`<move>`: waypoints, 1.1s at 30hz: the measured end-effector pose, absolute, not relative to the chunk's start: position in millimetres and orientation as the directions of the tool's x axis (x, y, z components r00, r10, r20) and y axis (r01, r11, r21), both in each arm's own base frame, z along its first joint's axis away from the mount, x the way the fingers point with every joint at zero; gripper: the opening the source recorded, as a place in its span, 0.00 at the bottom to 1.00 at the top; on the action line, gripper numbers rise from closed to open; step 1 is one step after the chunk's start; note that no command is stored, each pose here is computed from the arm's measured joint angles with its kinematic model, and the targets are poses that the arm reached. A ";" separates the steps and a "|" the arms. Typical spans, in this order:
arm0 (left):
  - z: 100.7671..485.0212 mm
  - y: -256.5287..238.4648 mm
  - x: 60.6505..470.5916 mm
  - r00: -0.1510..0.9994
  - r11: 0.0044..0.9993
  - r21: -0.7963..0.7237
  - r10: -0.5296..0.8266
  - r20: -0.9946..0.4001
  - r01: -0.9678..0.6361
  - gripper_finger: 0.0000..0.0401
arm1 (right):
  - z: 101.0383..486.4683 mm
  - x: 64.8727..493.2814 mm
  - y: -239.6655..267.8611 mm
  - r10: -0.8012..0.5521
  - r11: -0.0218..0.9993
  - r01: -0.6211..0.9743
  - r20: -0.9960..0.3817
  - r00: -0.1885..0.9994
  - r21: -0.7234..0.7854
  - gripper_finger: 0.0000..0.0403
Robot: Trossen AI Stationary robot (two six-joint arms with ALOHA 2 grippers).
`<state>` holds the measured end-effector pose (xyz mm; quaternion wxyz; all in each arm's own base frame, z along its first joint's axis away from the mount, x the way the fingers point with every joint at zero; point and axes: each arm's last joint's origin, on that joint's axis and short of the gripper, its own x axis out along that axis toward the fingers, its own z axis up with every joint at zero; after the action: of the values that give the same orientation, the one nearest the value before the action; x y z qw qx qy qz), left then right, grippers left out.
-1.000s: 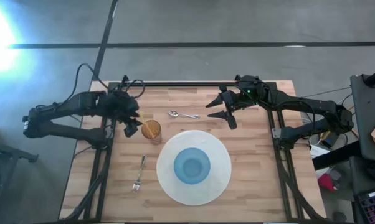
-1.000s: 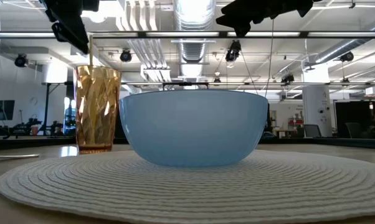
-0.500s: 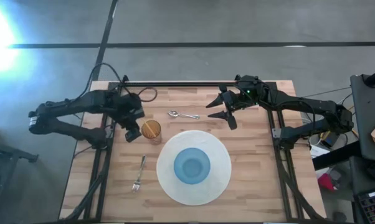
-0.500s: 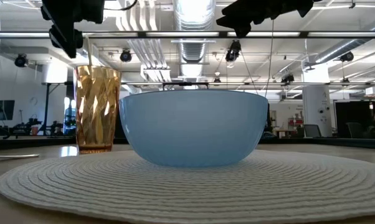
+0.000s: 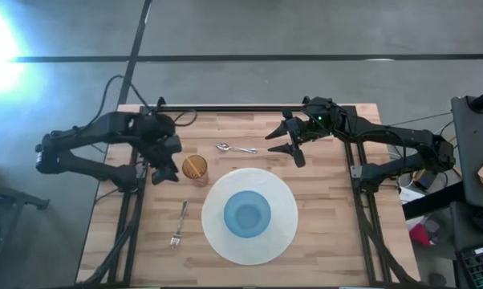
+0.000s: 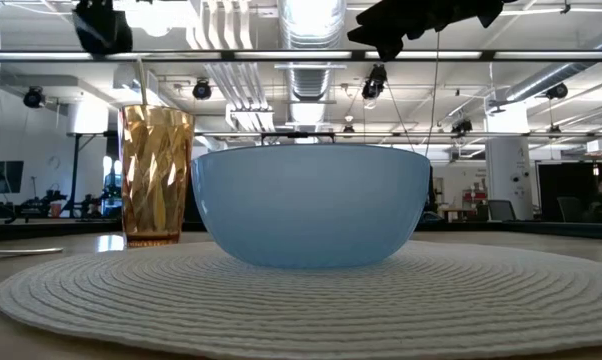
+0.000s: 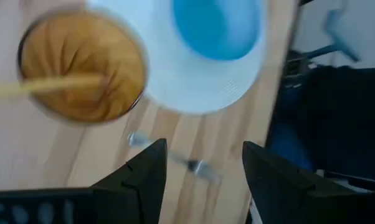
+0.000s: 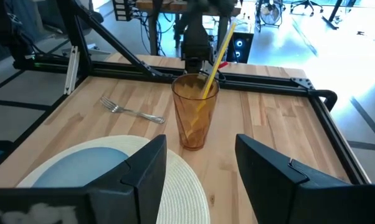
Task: Pick & Place Utensil
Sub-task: Put the silver spoon into the blue bowl on the white mat
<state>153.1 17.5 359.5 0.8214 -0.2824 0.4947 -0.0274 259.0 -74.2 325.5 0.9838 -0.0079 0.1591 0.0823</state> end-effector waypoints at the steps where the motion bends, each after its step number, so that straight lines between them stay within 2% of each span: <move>1: 363.8 16.9 151.7 0.535 0.849 -0.489 -0.322 -0.781 -0.202 0.50 | 325.4 259.0 -74.2 0.159 0.986 -0.164 -0.315 0.936 0.011 0.47; 7: 383.3 15.2 144.1 0.683 0.911 -0.413 -0.294 -0.668 -0.011 0.50 | 325.7 259.2 -74.3 0.157 0.987 -0.155 -0.312 0.937 0.031 0.47; 12: 386.0 15.7 143.3 0.769 0.947 -0.312 -0.257 -0.585 0.078 0.50 | 325.4 259.4 -76.5 0.094 0.996 -0.087 -0.321 0.943 0.036 0.47; 20: 374.1 18.7 150.9 0.838 0.980 -0.155 -0.189 -0.511 0.126 0.50 | 323.4 260.7 -80.5 0.041 0.998 -0.022 -0.332 0.942 0.059 0.47; 24: 365.8 19.9 156.7 0.885 0.984 -0.101 -0.177 -0.431 0.147 0.50 | 323.9 259.2 -85.7 0.002 0.997 0.022 -0.331 0.944 0.068 0.47; 29: 355.6 21.8 161.4 0.939 0.991 -0.024 -0.132 -0.318 0.132 0.50 | 332.9 265.2 -98.4 -0.052 0.994 0.080 -0.329 0.943 0.071 0.47; 33: 353.0 22.3 159.6 0.957 0.995 0.003 -0.098 -0.273 0.102 0.50 | 338.4 279.6 -113.4 -0.071 0.993 0.100 -0.385 0.920 0.056 0.47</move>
<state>159.6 22.3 353.0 0.9892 0.0084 0.1374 -0.0506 279.6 -113.4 338.4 0.9792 0.0373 0.1947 -0.0438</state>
